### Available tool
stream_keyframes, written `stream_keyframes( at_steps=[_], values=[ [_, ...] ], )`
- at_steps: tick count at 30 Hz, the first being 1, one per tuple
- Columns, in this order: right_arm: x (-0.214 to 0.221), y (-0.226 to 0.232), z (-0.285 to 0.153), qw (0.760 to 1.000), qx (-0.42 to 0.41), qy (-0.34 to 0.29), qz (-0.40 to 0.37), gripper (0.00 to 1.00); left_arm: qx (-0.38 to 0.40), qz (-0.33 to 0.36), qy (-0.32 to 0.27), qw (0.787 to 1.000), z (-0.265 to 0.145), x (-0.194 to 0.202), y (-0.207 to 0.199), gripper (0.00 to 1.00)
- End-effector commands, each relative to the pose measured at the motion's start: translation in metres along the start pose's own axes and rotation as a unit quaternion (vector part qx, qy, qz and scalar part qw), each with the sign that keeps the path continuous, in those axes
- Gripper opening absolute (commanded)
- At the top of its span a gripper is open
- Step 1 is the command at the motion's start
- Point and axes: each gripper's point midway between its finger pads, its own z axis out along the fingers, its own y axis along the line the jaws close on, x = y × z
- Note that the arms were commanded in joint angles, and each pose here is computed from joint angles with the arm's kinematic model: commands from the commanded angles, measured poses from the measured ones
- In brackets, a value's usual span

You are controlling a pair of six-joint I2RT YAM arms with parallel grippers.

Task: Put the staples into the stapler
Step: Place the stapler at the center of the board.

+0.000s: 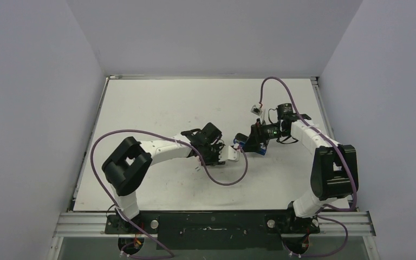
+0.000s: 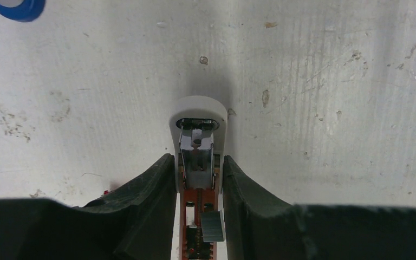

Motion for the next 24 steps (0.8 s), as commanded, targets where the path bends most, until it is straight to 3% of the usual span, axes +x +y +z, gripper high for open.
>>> stream_keyframes(
  at_steps=[1,13,16,24],
  values=[
    [0.003,-0.005,-0.003,1.0,0.006,-0.008,-0.027,0.81,0.007,-0.004,0.0,1.0,-0.001,-0.012,0.006,0.18],
    [0.014,-0.012,-0.001,1.0,0.009,-0.006,-0.019,0.8,0.014,-0.033,0.042,0.998,0.006,-0.013,0.014,0.37],
    [0.016,-0.013,-0.001,1.0,0.01,-0.005,-0.019,0.8,0.012,-0.034,0.044,0.998,0.007,-0.015,0.014,0.45],
    [0.021,-0.015,-0.002,1.0,0.011,-0.004,-0.018,0.8,0.003,-0.036,0.034,0.999,0.0,-0.024,0.021,0.54]
  ],
)
